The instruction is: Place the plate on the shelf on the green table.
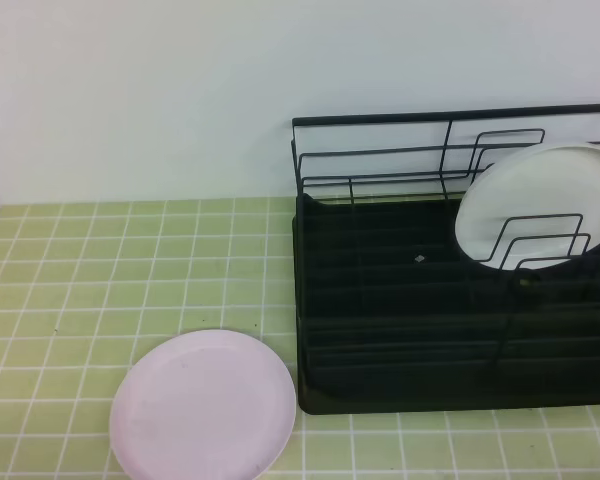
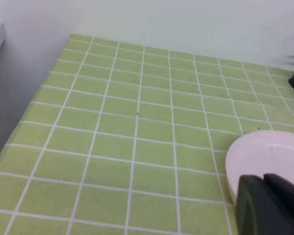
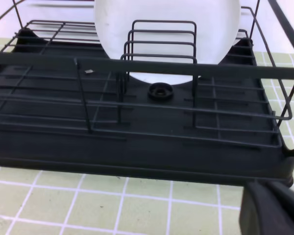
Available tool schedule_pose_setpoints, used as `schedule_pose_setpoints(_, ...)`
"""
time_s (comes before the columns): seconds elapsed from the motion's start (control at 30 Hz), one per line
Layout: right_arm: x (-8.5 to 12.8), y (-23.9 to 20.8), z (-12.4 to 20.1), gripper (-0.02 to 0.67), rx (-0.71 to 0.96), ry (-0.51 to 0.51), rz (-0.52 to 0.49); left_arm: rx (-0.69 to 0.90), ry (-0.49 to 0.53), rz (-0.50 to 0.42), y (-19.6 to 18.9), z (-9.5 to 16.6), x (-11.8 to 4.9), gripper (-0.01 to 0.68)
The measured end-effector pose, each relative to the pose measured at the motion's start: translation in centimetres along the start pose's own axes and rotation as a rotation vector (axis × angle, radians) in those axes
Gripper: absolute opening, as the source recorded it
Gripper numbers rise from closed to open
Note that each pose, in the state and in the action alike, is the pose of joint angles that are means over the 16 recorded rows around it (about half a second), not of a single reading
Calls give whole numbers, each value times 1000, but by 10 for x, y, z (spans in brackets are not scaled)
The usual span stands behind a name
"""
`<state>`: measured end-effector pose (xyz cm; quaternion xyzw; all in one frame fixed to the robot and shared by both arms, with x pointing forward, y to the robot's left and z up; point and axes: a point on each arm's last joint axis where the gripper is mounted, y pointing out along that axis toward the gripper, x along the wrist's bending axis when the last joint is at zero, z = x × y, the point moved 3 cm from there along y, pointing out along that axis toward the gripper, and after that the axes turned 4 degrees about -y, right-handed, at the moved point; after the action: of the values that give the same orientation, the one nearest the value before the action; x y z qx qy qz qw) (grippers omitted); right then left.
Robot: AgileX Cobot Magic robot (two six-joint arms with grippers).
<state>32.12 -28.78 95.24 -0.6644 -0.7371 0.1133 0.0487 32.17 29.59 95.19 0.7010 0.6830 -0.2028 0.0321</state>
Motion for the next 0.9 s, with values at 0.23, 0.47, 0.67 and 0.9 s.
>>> schedule_pose_setpoints(0.23, 1, 0, 0, -2, -2, 19, -6, -1, -3, 1, 0, 0, 0, -2)
schedule_pose_setpoints(0.47, 2, 0, -1, -2, -8, 44, -13, -16, -19, 12, 0, -2, -1, -2)
schedule_pose_setpoints(0.67, 2, 0, -7, -2, -56, 113, -18, -66, -73, 46, 0, -8, -5, -2)
schedule_pose_setpoints(0.9, -2, -3, -27, -2, -216, 441, -34, -156, -308, 124, -2, -20, -12, -2)
